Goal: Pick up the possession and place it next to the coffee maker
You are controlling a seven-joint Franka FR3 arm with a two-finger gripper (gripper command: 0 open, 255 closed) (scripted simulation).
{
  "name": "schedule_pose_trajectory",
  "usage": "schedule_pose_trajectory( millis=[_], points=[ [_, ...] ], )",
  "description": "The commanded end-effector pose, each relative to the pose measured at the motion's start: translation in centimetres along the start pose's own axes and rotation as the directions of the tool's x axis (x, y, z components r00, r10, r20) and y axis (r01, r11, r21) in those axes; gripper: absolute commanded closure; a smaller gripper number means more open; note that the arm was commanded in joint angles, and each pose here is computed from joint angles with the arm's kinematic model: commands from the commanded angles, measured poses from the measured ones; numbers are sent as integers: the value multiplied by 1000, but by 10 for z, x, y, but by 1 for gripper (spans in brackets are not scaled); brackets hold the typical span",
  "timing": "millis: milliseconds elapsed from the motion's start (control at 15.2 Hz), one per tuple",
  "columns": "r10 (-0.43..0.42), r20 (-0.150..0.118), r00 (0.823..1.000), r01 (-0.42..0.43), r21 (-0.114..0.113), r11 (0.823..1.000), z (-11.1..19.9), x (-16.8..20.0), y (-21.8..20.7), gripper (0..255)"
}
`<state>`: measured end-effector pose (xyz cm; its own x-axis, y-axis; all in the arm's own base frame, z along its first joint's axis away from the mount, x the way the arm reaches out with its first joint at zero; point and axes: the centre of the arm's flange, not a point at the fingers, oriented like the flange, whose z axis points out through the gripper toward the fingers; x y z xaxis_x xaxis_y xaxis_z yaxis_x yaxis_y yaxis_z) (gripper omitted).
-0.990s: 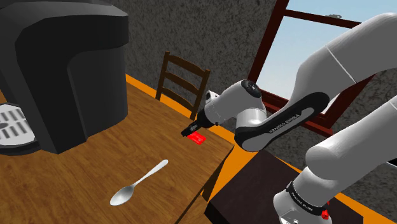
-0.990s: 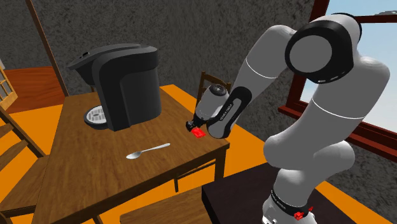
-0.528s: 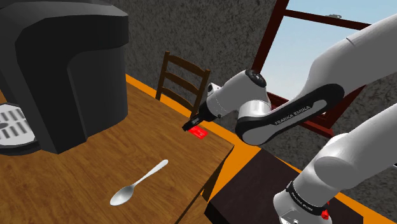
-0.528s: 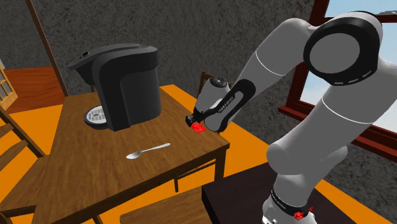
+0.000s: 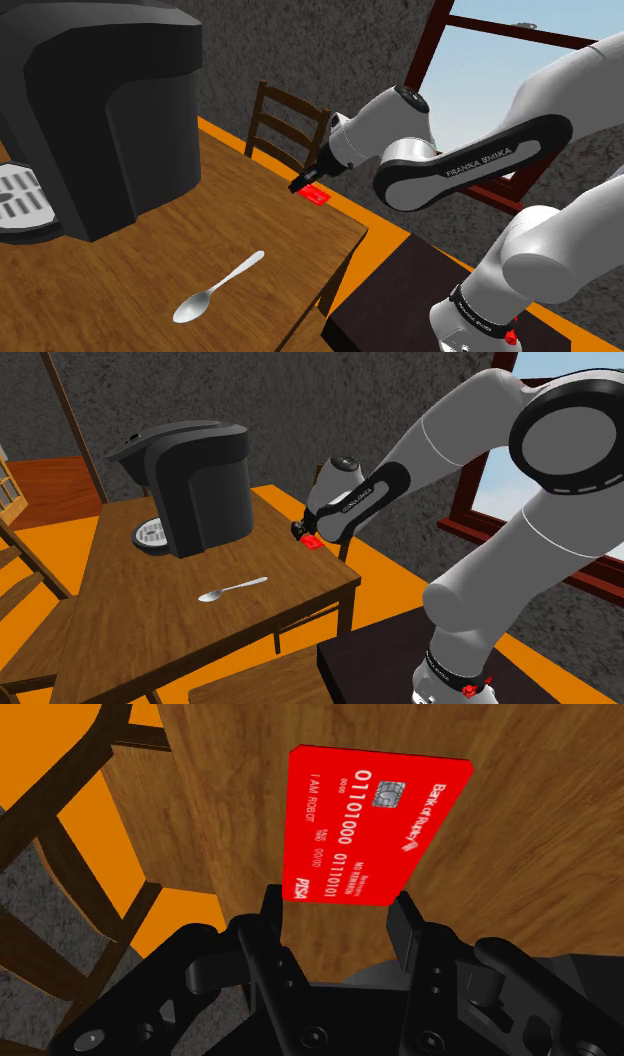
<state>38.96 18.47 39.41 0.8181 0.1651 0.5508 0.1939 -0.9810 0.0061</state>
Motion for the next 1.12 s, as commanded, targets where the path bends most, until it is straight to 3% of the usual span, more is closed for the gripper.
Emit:
schedule_pose_trajectory(
  millis=[0, 1056],
  points=[
    [0, 1, 1000, 0, 0, 1000, -9, 6, 1, 255],
    [0, 1, 1000, 0, 0, 1000, -79, 53, 1, 255]
  ],
)
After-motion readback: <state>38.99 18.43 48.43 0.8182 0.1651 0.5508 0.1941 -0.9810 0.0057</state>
